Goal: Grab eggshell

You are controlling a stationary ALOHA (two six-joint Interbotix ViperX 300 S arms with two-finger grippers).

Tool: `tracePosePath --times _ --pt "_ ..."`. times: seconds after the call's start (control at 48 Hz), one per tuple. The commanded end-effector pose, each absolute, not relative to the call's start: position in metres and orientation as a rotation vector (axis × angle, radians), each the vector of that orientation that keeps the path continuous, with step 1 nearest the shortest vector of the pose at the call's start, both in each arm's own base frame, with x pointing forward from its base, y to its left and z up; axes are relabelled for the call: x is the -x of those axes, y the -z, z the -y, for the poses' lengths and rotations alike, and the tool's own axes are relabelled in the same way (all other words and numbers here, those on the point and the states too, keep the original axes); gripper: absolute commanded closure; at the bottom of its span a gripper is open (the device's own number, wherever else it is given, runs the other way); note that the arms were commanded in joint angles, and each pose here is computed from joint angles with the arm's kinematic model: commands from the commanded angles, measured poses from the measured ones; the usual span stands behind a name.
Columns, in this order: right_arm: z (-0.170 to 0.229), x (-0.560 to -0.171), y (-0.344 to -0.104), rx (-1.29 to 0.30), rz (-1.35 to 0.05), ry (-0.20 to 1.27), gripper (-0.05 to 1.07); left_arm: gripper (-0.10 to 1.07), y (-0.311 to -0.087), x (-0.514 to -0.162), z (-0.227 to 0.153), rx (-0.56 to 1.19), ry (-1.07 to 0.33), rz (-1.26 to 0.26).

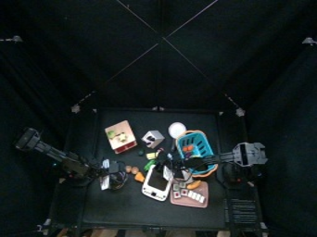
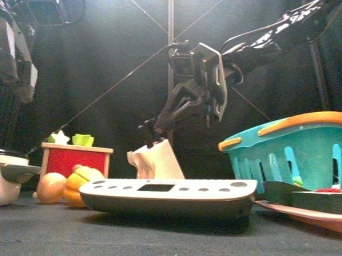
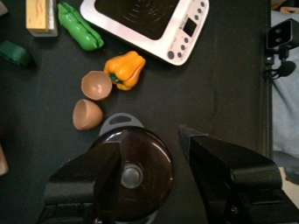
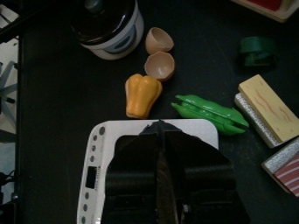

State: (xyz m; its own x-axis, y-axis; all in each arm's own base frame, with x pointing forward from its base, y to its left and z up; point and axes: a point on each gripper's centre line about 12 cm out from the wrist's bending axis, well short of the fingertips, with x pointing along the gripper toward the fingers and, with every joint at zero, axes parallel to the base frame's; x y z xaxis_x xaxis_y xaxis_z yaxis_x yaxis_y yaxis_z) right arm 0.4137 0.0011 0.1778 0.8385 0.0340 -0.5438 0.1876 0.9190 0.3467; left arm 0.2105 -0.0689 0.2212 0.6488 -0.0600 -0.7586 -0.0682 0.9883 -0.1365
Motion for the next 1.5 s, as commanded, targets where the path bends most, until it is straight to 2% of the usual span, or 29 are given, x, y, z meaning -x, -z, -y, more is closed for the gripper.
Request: tracePosePath --times 0.0,0.208,0.375,0.667,0.896,1.25,1.479 --pt "-0.003 -0.417 -0.201 -0.406 -0.515 0.068 0.58 0.12 -0.235 -0.221 0.068 0.114 0.006 -0.799" --pt "-0.002 -0.417 -0.201 -0.405 -0.515 0.069 0.58 0.12 -0.225 -0.233 0.050 -0.009 -0.067 -0.798" --pt "0.001 -0.419 -0.200 -0.411 -0.515 0.076 0.58 0.12 -0.213 -0.241 0.026 0.003 -0.166 -0.830" --pt "0.001 -0.419 -0.195 -0.409 -0.527 0.078 0.58 0.12 -0.187 -0.254 0.027 0.041 -0.124 -0.848" --pt "0.001 -0.418 -0.190 -0.409 -0.539 0.081 0.58 0.12 -0.161 -0.259 0.025 0.044 -0.143 -0.934" --pt "0.001 -0.417 -0.189 -0.407 -0.543 0.084 0.58 0.12 -0.139 -0.265 0.012 0.112 -0.219 -1.019" --pt "0.002 -0.417 -0.189 -0.406 -0.544 0.085 0.58 0.12 -0.131 -0.267 0.014 0.131 -0.219 -1.043"
